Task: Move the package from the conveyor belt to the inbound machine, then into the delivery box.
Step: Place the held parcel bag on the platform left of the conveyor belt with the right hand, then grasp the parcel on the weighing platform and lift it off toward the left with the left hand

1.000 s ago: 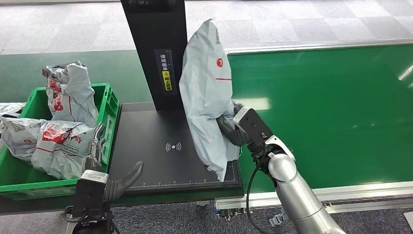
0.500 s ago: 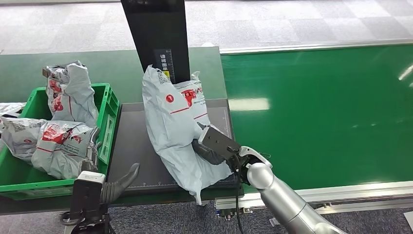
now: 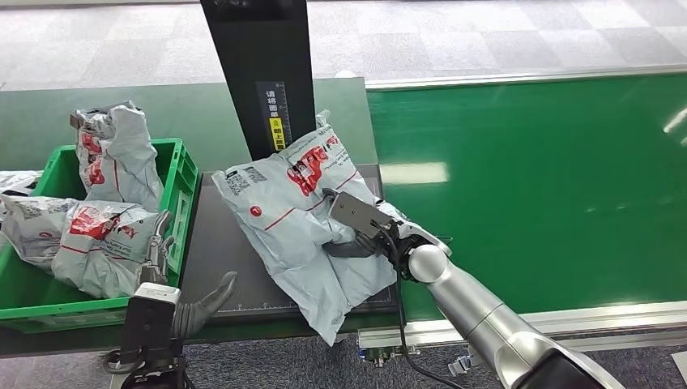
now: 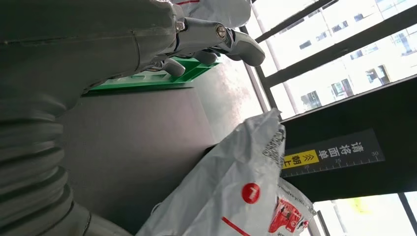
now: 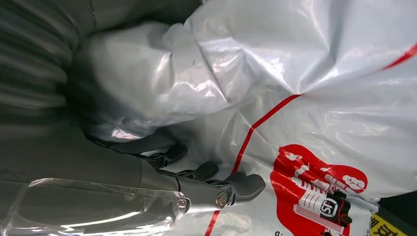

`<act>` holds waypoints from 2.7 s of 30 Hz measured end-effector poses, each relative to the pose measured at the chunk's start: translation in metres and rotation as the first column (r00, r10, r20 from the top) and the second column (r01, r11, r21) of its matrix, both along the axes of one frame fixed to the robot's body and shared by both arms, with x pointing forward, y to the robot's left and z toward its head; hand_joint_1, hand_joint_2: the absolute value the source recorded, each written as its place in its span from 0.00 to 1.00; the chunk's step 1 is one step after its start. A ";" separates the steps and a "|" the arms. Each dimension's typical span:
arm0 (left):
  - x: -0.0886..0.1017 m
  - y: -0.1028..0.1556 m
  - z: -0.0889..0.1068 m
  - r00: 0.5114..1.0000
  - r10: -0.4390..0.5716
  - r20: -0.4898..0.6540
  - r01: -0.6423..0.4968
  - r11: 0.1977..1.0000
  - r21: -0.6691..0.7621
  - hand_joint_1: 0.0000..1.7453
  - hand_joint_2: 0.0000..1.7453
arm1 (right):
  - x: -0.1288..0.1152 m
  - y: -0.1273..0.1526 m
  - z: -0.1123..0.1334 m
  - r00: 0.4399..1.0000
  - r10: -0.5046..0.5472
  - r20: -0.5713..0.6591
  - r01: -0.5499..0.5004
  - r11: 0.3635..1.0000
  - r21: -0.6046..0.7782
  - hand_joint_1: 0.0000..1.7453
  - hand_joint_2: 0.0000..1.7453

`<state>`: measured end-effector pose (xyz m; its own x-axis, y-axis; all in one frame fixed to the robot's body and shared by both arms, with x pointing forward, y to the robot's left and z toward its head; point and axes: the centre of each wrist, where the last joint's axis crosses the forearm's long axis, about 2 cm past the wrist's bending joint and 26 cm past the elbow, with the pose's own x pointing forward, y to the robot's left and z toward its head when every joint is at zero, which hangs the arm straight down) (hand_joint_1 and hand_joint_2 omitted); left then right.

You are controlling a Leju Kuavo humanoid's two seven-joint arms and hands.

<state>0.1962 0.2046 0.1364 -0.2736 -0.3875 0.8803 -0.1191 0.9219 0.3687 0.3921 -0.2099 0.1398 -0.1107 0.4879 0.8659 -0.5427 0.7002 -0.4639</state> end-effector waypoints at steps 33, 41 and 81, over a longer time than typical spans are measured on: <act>0.013 0.001 0.010 0.994 -0.022 0.109 0.015 0.998 0.067 0.00 1.00 | -0.075 -0.018 0.019 0.910 -0.311 0.276 0.017 0.692 0.722 0.00 1.00; 0.018 -0.035 0.008 0.957 -0.290 -0.004 0.281 0.923 0.264 0.00 1.00 | -0.105 -0.018 0.013 0.909 -0.334 0.250 0.005 0.608 0.794 0.00 1.00; 0.041 -0.090 -0.087 0.730 -0.527 -0.434 0.683 0.569 0.457 0.60 1.00 | -0.090 -0.009 0.037 0.920 -0.293 0.259 -0.077 0.515 0.853 0.00 1.00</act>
<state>0.2371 0.1145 0.0496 -0.4591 -0.6315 0.6249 0.5452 0.3552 0.7594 0.3021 -0.2189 0.1768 -0.4712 -0.4135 0.7791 -0.3752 0.8934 0.2472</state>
